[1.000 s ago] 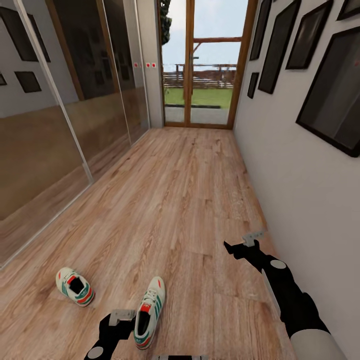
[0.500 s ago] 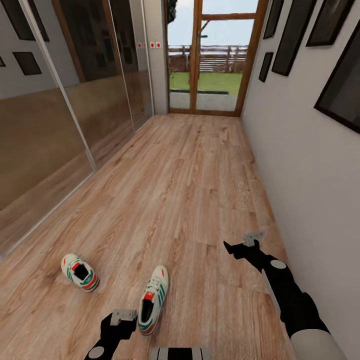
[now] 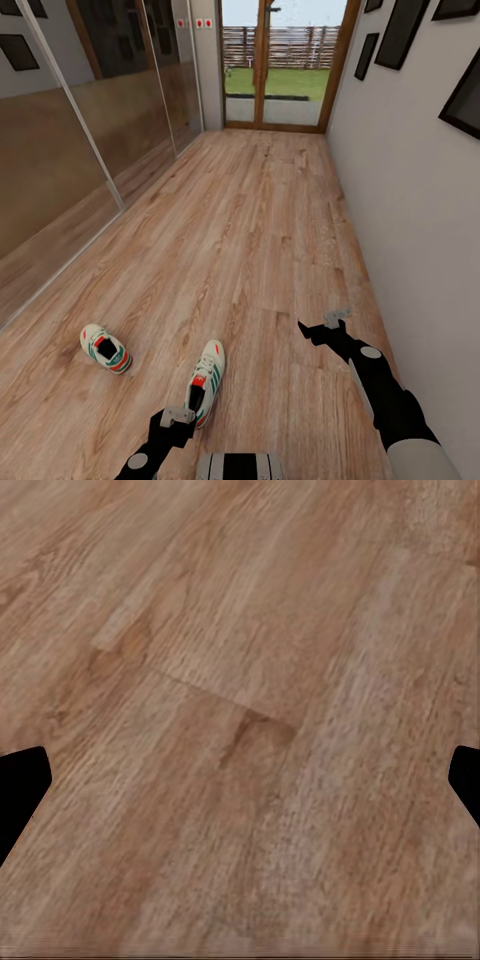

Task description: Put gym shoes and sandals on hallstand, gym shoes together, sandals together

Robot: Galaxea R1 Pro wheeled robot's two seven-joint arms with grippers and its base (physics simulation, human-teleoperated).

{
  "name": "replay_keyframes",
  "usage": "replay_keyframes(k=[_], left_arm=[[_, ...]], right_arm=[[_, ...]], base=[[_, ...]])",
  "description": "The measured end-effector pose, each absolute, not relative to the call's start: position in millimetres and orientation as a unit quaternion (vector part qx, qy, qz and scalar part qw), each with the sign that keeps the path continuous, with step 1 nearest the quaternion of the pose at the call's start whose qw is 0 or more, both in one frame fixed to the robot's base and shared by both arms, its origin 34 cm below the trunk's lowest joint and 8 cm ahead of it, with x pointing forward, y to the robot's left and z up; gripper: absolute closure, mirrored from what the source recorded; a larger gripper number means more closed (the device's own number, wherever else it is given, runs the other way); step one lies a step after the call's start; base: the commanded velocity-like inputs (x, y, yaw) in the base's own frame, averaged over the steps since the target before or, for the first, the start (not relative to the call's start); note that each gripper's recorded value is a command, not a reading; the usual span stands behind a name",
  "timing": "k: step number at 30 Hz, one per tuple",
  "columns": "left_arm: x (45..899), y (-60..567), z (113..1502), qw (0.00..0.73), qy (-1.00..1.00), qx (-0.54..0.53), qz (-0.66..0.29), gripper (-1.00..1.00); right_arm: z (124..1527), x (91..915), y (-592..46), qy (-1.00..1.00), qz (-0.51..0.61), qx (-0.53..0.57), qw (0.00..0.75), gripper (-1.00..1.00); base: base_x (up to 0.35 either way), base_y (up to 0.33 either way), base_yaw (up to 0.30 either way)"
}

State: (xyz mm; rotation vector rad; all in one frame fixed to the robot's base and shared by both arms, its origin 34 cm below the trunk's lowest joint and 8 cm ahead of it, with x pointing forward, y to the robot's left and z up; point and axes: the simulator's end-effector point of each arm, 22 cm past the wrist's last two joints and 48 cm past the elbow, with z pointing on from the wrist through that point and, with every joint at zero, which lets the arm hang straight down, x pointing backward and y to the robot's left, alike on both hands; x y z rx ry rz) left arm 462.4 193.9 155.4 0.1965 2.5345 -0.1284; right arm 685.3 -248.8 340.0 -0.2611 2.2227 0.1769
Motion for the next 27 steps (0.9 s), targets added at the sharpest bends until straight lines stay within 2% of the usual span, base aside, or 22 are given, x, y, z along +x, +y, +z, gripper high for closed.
replay_keyframes(k=[14, 27], left_arm=[[478, 176, 161, 0.307, 0.947, 0.074, -0.06, -1.0], [478, 181, 161, 0.303, 0.948, 0.075, -0.055, -1.0]], right_arm=[[331, 683, -249, 0.896, 0.072, -0.104, 0.427, -1.0], [330, 682, -248, 0.896, 0.072, -0.104, 0.426, -1.0]], base=[[0.0, 0.0, -0.005], [0.0, 0.0, -0.173]])
